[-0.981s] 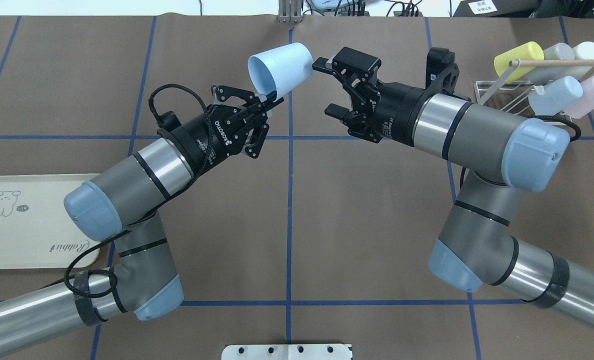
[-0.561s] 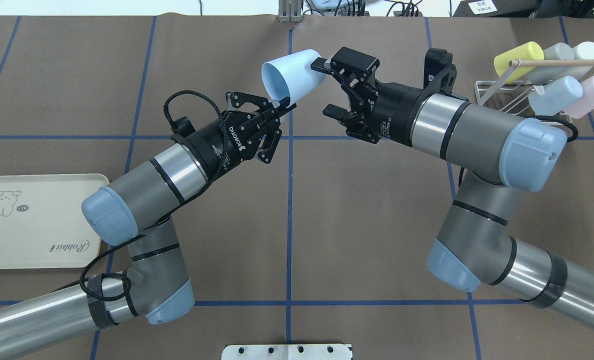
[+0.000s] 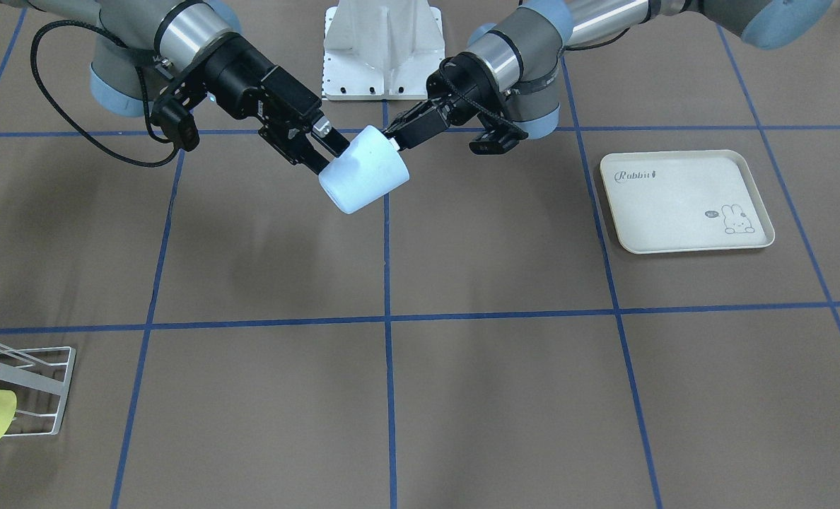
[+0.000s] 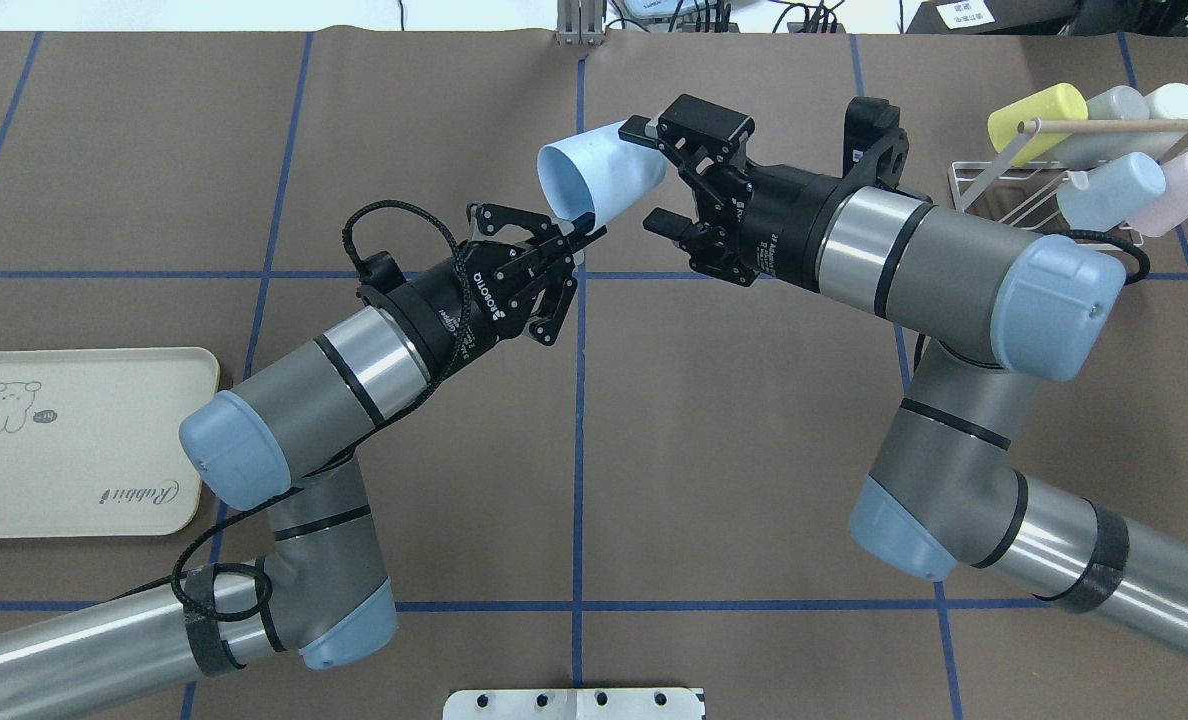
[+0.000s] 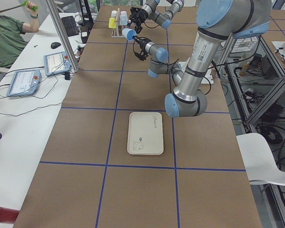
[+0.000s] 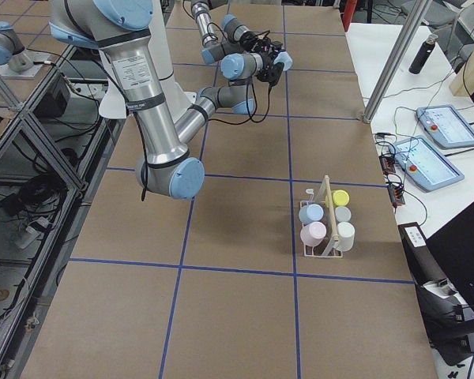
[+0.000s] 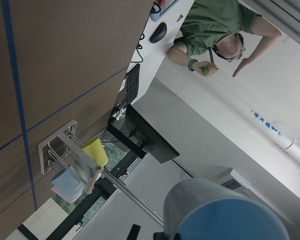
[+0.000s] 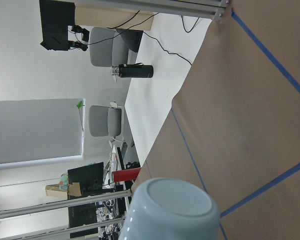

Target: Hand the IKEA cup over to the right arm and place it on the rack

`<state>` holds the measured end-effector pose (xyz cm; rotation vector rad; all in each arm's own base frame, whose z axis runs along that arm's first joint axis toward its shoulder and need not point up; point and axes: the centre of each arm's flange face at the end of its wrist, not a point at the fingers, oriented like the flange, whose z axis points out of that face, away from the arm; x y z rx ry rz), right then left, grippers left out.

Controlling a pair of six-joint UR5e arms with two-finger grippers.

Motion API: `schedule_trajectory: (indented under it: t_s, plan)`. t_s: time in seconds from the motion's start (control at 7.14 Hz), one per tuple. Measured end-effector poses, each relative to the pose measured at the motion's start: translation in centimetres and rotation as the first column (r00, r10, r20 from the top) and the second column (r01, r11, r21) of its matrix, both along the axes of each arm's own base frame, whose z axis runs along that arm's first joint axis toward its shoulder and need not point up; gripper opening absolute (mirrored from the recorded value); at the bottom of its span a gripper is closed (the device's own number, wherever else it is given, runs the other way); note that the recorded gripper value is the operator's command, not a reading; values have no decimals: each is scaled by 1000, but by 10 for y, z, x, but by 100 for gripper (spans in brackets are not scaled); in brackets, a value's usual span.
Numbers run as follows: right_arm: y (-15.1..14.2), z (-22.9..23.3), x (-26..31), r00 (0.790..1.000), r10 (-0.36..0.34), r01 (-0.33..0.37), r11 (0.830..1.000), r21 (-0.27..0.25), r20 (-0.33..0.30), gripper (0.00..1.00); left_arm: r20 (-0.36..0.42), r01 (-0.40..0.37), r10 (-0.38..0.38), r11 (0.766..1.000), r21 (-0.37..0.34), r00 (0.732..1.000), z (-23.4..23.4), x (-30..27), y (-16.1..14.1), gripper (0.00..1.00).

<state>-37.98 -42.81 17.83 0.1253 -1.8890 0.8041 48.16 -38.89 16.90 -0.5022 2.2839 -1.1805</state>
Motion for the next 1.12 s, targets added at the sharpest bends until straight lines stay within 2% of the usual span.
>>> schedule_trajectory:
  t_s: [0.42, 0.56, 0.7, 0.84, 0.98, 1.12]
  plan:
    - [-3, 4, -4, 1000, 0, 0, 1000, -5, -9, 98, -15, -6, 6, 1000, -2, 1000, -9, 8, 10, 0]
    - [-3, 3, -4, 1000, 0, 0, 1000, -4, -8, 73, -17, -8, 8, 1000, -1, 1000, -10, 9, 12, 0]
    - [-3, 1, -4, 1000, 0, 0, 1000, -3, -5, 5, -17, -9, 9, 1000, -1, 1000, -11, 10, 13, 0]
    - [-4, -1, -5, 1000, 0, 0, 1000, -2, -3, 0, -17, -9, 9, 1000, -2, 1000, -11, 10, 13, 55]
    - [-5, -1, -7, 1000, 1, -1, 1000, -2, -5, 0, -15, -10, 10, 1000, -2, 1000, -11, 10, 13, 100]
    - [-6, -1, -9, 1000, 1, -1, 1000, -3, -7, 0, -9, -9, 9, 1000, 3, 1000, -10, 11, 14, 100]
